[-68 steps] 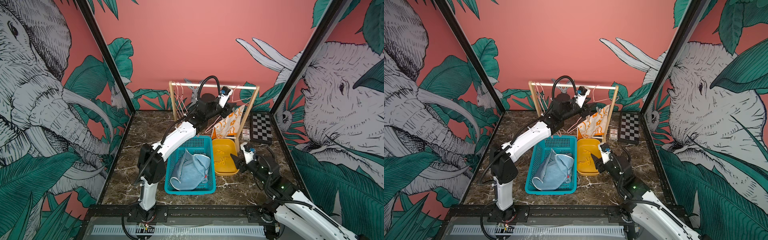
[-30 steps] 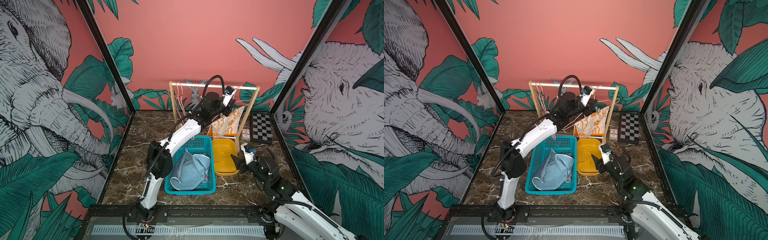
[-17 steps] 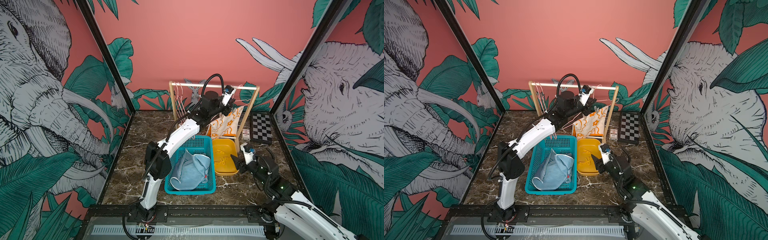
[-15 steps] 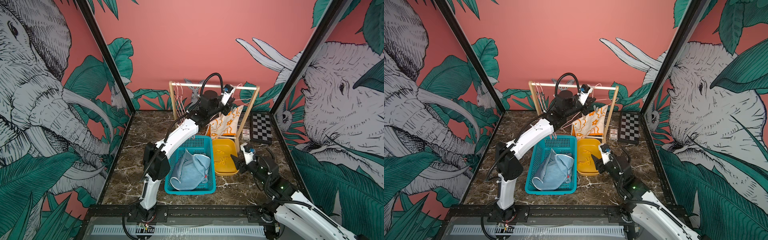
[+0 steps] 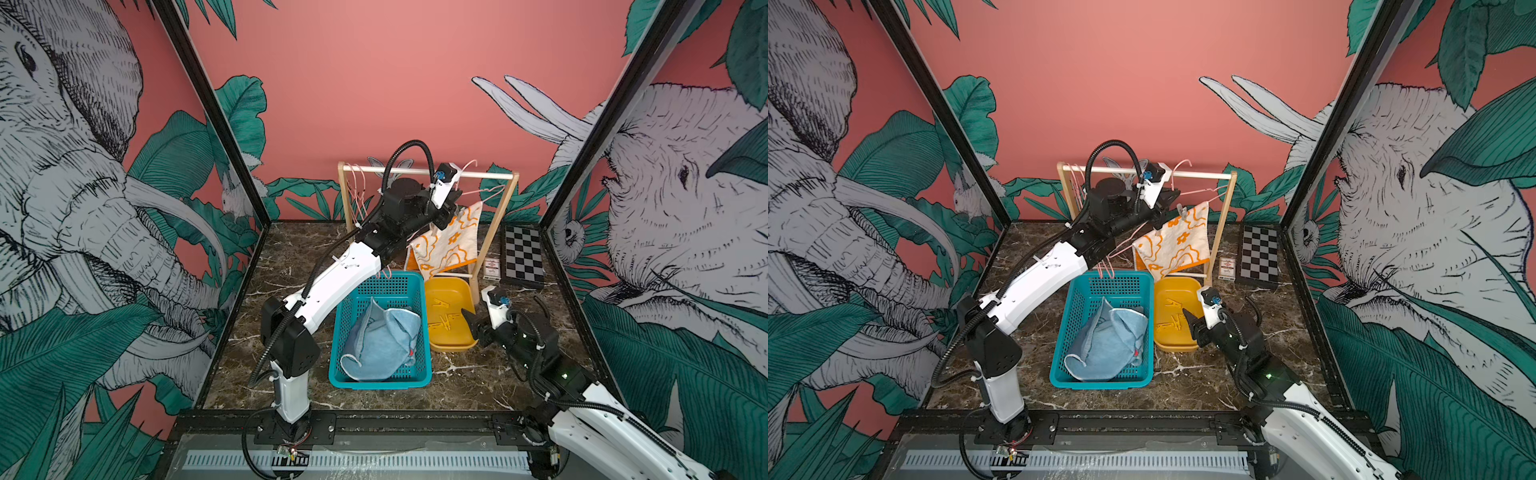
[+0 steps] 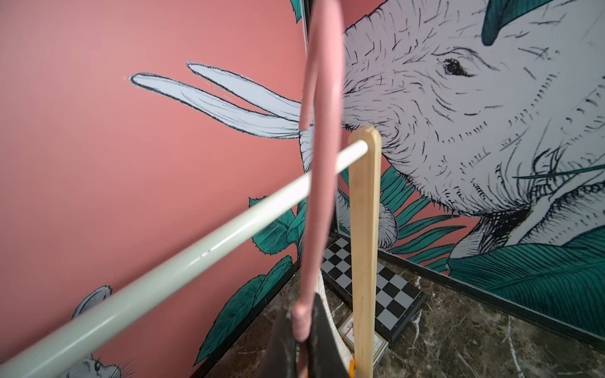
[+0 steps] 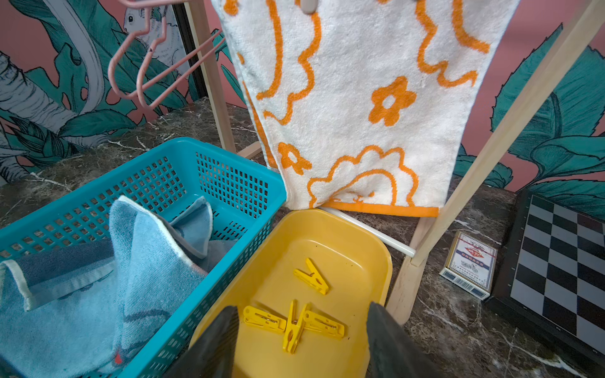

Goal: Remove the clothespins securing towels to the hanger
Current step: Pick up the hanger from the clothesline.

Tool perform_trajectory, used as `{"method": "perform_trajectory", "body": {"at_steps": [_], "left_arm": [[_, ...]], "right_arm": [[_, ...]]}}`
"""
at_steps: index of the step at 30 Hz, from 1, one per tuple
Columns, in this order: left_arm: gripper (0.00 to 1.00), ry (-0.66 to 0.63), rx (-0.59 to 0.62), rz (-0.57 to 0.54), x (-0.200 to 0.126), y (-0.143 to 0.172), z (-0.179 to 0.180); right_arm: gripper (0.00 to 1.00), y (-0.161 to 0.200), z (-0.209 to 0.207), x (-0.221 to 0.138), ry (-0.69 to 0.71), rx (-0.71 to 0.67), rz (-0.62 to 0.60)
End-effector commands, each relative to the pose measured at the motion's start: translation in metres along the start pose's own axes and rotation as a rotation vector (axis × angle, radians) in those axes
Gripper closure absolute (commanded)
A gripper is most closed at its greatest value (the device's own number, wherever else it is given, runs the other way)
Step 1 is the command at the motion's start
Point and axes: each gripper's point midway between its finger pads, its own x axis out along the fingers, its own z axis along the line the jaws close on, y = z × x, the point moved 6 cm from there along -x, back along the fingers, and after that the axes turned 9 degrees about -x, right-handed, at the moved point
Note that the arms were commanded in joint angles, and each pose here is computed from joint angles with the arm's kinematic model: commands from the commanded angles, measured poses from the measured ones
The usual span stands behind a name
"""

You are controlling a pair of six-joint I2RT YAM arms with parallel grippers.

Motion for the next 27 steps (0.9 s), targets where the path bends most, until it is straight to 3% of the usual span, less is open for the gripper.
{"method": "perform_trajectory", "body": {"at_steps": [1, 27], "left_arm": [[1.0, -0.006, 0.019, -0.07, -0.032, -0.032, -0.005], [1.0, 0.052, 0.056, -0.16, -0.158, -0.095, -0.031]], "right_arm": [[0.38, -0.007, -0.001, -0.002, 0.0, 0.017, -0.035], [0.38, -0.037, -0.013, -0.027, 0.048, -0.014, -0.069]]}}
